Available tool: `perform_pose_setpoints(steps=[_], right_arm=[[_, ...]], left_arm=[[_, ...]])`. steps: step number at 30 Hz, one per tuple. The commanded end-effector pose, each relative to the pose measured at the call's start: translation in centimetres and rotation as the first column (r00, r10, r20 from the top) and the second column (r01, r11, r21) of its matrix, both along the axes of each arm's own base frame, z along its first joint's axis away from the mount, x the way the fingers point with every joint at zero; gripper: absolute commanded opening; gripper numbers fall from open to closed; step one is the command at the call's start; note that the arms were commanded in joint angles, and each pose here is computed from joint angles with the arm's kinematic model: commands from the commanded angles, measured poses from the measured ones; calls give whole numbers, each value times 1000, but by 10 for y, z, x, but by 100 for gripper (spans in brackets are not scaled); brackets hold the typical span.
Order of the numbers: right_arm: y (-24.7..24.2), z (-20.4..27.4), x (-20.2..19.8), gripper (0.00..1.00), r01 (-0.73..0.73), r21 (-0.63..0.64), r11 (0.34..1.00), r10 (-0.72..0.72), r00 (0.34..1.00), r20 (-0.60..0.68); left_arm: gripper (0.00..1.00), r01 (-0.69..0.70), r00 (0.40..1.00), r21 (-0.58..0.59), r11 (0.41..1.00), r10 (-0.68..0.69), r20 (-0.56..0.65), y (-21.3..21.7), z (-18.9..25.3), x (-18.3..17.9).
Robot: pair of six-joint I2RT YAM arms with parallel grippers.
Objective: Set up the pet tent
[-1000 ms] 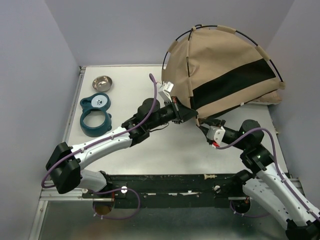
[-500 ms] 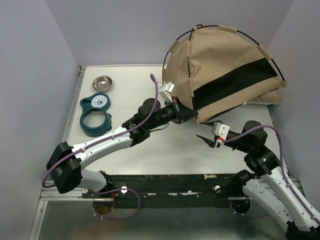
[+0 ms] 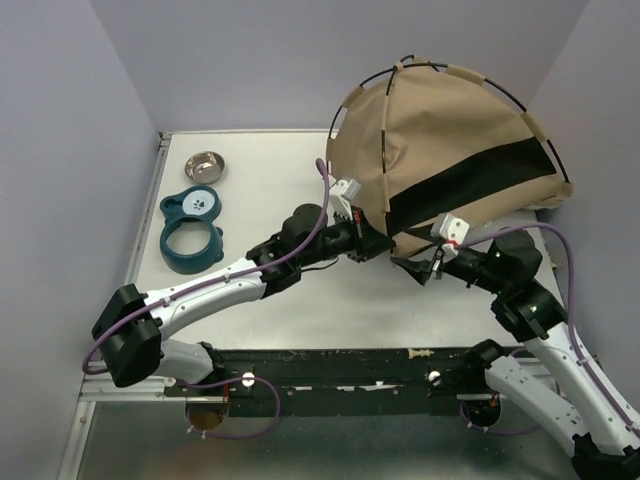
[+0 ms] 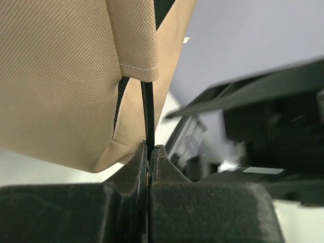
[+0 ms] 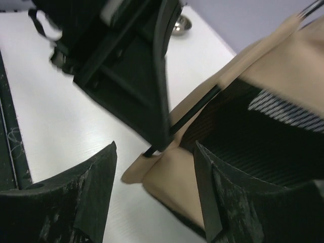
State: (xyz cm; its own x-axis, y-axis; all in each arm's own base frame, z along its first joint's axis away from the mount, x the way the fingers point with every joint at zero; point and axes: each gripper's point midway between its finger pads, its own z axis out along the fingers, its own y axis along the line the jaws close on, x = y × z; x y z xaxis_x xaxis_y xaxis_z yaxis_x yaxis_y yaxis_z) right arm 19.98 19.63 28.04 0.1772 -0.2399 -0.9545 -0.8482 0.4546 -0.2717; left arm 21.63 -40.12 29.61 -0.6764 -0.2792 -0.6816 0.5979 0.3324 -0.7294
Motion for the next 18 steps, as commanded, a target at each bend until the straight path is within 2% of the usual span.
perform_pose_setpoints(steps=[1,5,10,14,18], right_arm=[[-6,57,-6,72,26,76,997,-32,996,79],[-17,96,9,77,123,95,988,-132,986,105],[-32,150,51,77,304,110,946,-318,936,151],[-49,167,101,77,483,60,874,-484,852,199],[-59,163,138,72,564,7,825,-550,801,239]], left_arm=[[0,88,983,245,966,-125,136,22,-46,-20],[0,101,929,416,904,-235,286,49,-68,-24],[0,106,821,628,771,-424,382,81,-96,-30],[0,66,758,677,733,-478,443,95,-101,-28],[0,58,743,686,725,-490,455,100,-104,-28]])
